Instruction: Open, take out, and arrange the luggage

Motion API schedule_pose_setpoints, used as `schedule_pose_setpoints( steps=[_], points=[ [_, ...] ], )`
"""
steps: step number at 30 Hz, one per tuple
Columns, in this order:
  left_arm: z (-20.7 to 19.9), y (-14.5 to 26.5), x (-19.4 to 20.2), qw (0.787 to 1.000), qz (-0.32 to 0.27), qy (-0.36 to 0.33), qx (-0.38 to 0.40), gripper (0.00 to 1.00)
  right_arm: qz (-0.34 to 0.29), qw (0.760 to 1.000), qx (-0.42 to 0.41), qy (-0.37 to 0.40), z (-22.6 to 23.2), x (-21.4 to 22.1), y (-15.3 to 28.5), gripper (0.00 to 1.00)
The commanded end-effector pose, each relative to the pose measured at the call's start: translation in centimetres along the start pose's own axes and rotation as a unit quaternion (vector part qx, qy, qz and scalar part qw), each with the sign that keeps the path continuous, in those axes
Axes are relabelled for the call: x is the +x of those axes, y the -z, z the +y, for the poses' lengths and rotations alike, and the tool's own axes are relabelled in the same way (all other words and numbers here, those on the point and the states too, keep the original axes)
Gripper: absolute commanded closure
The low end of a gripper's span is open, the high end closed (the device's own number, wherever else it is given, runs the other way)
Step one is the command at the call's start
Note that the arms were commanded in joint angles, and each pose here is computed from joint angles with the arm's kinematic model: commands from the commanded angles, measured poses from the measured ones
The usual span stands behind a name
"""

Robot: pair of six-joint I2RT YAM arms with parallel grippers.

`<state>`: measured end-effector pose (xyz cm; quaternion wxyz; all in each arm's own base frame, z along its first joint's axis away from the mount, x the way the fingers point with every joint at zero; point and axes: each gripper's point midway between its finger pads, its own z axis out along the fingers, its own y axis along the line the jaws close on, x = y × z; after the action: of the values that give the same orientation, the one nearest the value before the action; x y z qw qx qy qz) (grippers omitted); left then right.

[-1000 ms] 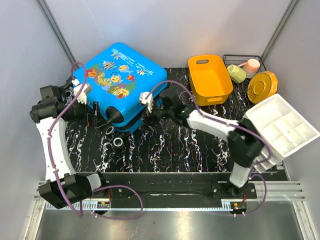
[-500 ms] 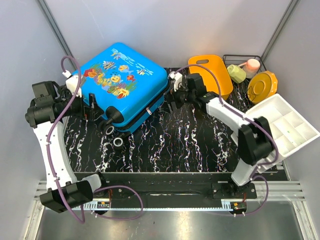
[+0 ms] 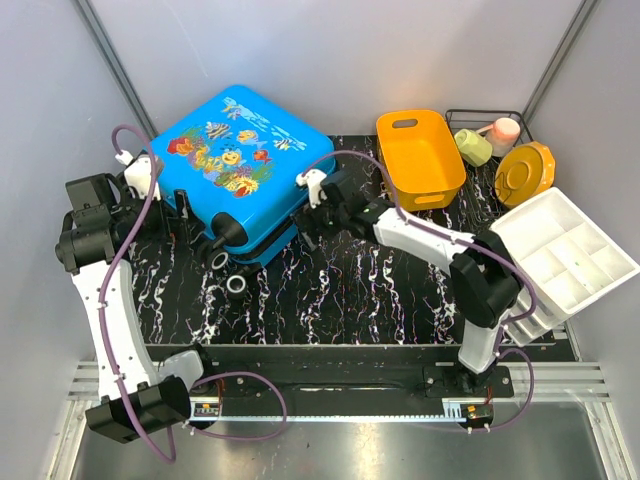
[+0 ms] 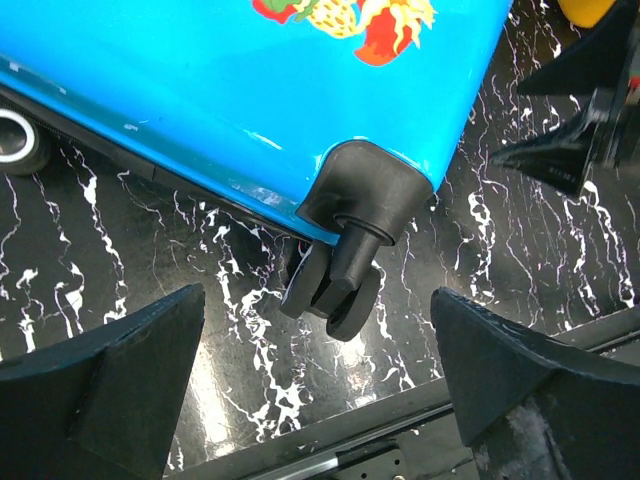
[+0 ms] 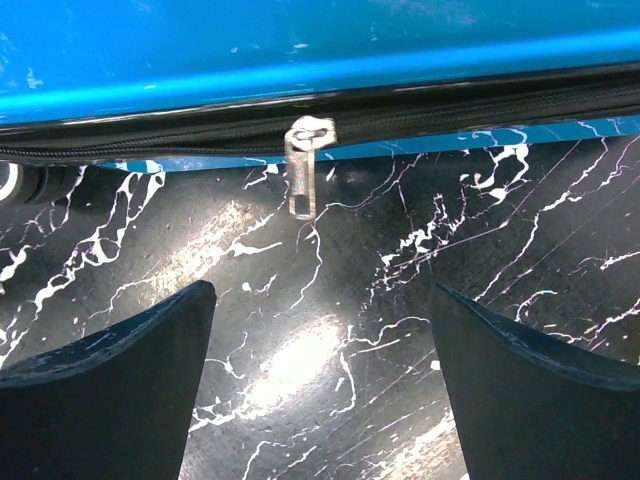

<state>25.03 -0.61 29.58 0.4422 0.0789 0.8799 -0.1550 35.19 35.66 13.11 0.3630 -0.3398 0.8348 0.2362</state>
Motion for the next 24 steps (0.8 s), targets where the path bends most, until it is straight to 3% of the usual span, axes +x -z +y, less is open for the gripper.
schedule_pose_setpoints(
  steps=[1, 10, 18, 24],
  points=[
    [1.2, -0.4, -1.3, 0.999, -0.018, 0.038, -0.032, 0.01, -0.034, 0.993, 0.108, 0.041, -1.0, -2.9, -0.6, 0.04],
    [1.7, -0.3, -1.7, 0.997, -0.031, 0.058, -0.050, 0.01, -0.044, 0.978, 0.171, 0.108, 1.5, -3.3, -3.3, 0.04],
    [1.9, -0.7, -1.6, 0.995, -0.030, 0.081, -0.051, 0.01, -0.058, 0.958, 0.232, 0.159, 1.2, -3.5, -4.8, 0.17],
    [2.0, -1.2, -0.6, 0.994, -0.019, 0.093, -0.049, 0.01, -0.088, 0.940, 0.262, 0.199, 1.7, -4.8, -4.3, 0.20]
  ],
)
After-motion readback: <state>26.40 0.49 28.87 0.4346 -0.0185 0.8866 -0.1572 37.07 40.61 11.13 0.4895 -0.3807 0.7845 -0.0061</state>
